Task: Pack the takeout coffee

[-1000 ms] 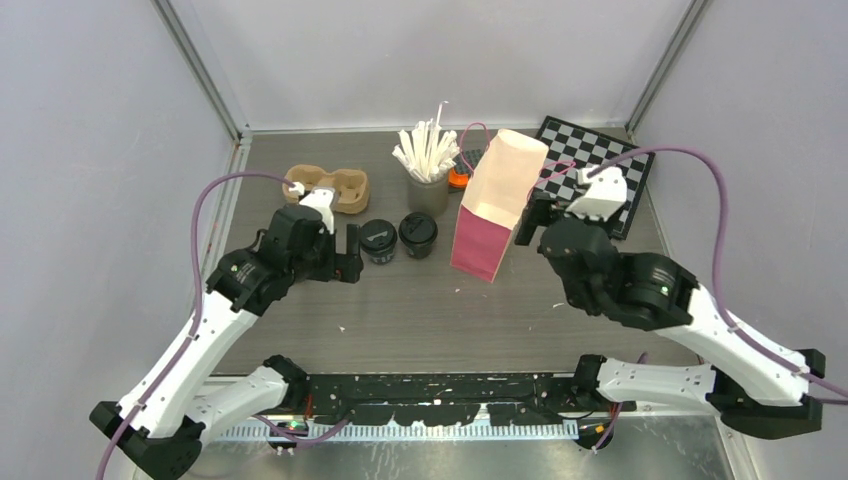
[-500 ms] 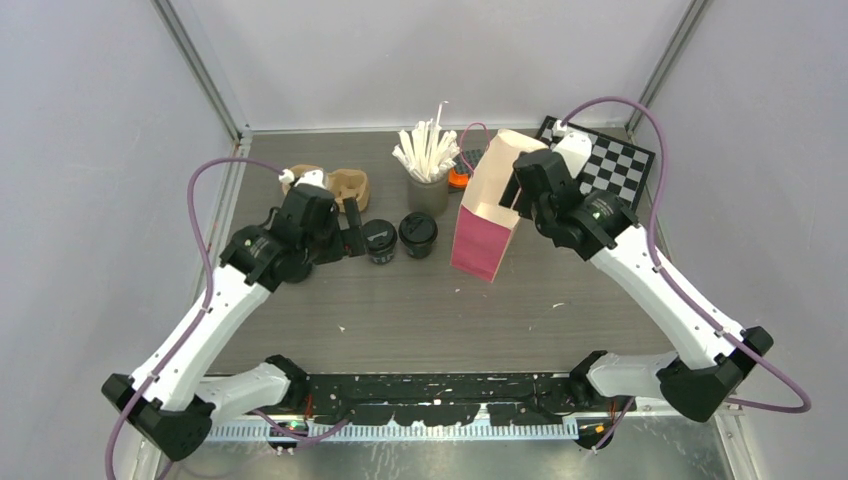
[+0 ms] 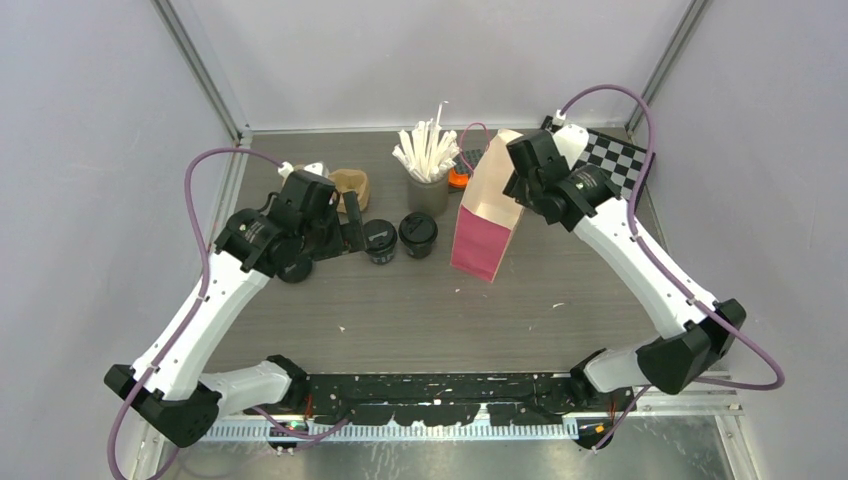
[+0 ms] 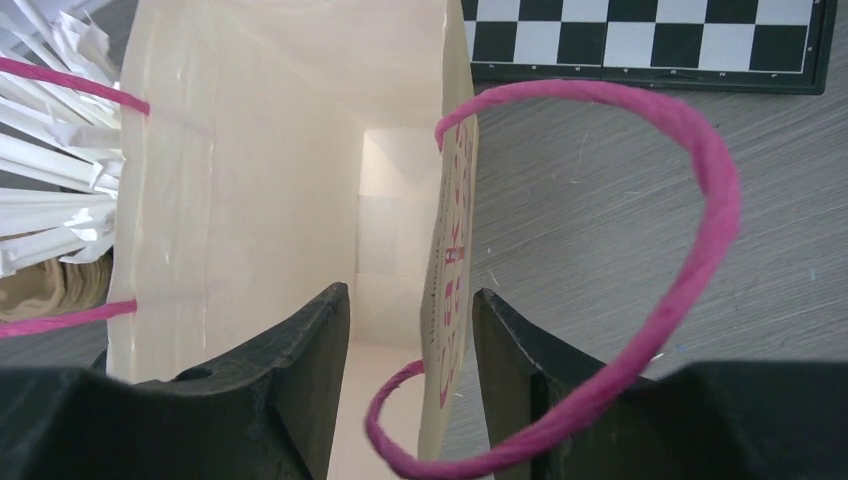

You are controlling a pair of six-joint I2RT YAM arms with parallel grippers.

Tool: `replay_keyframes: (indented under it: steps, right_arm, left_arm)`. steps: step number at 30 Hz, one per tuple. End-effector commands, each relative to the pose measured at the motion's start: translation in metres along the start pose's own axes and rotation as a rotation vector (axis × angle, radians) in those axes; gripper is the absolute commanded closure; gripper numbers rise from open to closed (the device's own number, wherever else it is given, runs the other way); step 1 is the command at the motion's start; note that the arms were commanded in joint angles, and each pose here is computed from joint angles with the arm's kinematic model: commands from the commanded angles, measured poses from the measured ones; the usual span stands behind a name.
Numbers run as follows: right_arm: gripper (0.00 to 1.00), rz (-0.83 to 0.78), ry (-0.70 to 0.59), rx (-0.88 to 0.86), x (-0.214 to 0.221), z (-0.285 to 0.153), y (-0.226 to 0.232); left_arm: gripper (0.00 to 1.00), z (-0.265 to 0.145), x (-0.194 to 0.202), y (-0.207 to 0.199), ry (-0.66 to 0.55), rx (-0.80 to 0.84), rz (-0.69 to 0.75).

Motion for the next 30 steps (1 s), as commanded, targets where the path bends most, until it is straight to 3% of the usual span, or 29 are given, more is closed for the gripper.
replay_keyframes:
  steps: [1, 5, 9, 20, 30]
  right_arm:
    - [0.49, 0.045, 0.012, 0.004, -0.004, -0.002, 0.008]
    - [0.68, 0.028, 0.039, 0.015, 0.000, -0.005, 0.003]
    - [0.78, -0.011, 0.053, 0.029, -0.003, -0.021, -0.012]
    - [0.94, -0.183, 0.235, -0.005, 0.011, -0.079, -0.068]
    - [0.94, -0.257, 0.555, -0.283, 0.056, -0.130, -0.087]
  left_arm:
    - [0.08, -0.010, -0.001, -0.001, -0.018, 0.025, -0.014]
    - [0.08, -0.010, -0.001, 0.001, -0.031, 0.022, -0.008]
    - [0.05, -0.014, 0.000, 0.002, -0.048, 0.028, -0.026]
    - [0.03, -0.025, -0.001, 0.003, -0.080, 0.039, -0.073]
    - [0.03, -0.034, -0.007, 0.016, -0.046, -0.083, -0.063]
Point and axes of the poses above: each gripper's point midway between its finger pads, its own z axis out along the fingers, its own y axis along the line the jaws close on, x = y × z, the point moved 4 cm from there along -z, back along the fingers, and after that the axes turned 14 degrees about z, right-handed, at the moved point
